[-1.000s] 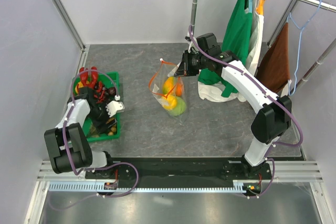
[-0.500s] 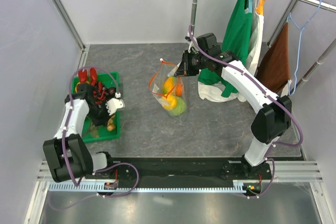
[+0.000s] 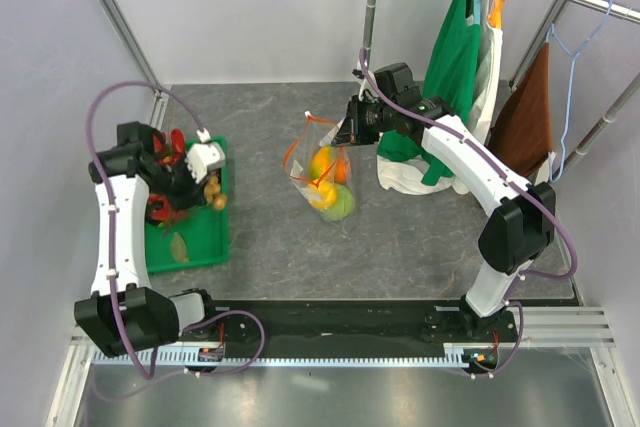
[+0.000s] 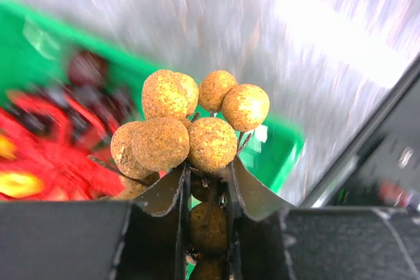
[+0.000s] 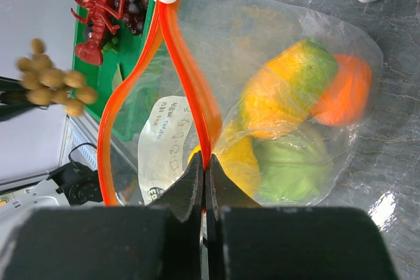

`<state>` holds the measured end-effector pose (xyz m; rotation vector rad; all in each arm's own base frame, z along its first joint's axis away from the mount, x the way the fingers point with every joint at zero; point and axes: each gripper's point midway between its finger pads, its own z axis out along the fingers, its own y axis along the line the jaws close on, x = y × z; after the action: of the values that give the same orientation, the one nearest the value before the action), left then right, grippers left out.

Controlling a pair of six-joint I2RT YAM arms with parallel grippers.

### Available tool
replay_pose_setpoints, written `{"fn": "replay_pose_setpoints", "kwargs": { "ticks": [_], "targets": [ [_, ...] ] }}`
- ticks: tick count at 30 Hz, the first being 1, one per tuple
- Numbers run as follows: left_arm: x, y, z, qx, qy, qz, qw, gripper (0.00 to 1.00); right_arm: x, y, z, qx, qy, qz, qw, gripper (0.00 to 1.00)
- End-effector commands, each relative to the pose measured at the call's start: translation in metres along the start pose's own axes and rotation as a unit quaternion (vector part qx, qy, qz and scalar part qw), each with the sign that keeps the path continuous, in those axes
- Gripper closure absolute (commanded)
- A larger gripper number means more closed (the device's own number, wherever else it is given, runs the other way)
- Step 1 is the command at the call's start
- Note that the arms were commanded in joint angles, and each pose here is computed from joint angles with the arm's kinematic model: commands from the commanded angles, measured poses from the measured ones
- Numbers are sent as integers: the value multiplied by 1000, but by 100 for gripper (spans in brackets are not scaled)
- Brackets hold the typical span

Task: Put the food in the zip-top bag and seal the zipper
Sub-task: Pick up the fake fruit from the bin, then place the fake fruit in the zipper food storage bag.

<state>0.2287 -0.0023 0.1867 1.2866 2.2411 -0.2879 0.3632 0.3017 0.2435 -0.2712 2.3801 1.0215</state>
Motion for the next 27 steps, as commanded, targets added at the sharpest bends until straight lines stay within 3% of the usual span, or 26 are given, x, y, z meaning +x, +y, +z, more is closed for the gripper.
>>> {"fn": "replay_pose_setpoints", "kwargs": {
  "ticks": [1, 3, 4, 6, 7, 9, 10, 13, 17, 18, 19, 21, 25, 27],
  "targets": [
    [-104, -12, -50, 31, -196, -76, 977, 98, -18, 13, -5, -19, -26, -14, 999, 100],
    [-151, -8, -77, 40, -291, -63, 954, 98, -20, 14, -6, -22, -28, -14, 999, 100],
    [-164, -8, -84, 58, -312, -99, 943, 98, -19, 15, -6, -22, -27, -15, 999, 100],
    [-199, 2, -101, 56, -376, -61, 923, 98, -21, 17, -8, -27, -29, -15, 999, 100],
    [-210, -2, -109, 74, -392, -96, 912, 98, -21, 17, -9, -28, -29, -15, 999, 100],
    [-242, 11, -115, 35, -443, -43, 895, 98, -22, 18, -10, -32, -29, -16, 999, 100],
    [-256, 8, -120, 44, -465, -69, 881, 98, -22, 20, -11, -38, -30, -18, 999, 100],
    [-300, -15, -134, 20, -552, 11, 834, 98, -20, 27, -14, -65, -21, -16, 998, 100],
    [-340, -52, -124, 38, -602, 54, 796, 95, -23, 31, -23, -83, -22, -14, 996, 100],
    [-344, -48, -109, 37, -599, 47, 798, 94, -23, 34, -27, -91, -21, -12, 996, 100],
    [-350, -51, -109, 24, -610, 78, 788, 94, -22, 35, -28, -96, -18, -10, 995, 100],
    [-356, -62, -85, 40, -604, 110, 789, 95, -23, 35, -32, -105, -16, -6, 994, 100],
    [-352, -85, -53, 41, -594, 245, 765, 97, -18, 43, -40, -148, 4, -17, 989, 100],
    [-347, -89, -41, 49, -590, 271, 759, 98, -15, 46, -44, -165, 11, -25, 986, 100]
  ]
}}
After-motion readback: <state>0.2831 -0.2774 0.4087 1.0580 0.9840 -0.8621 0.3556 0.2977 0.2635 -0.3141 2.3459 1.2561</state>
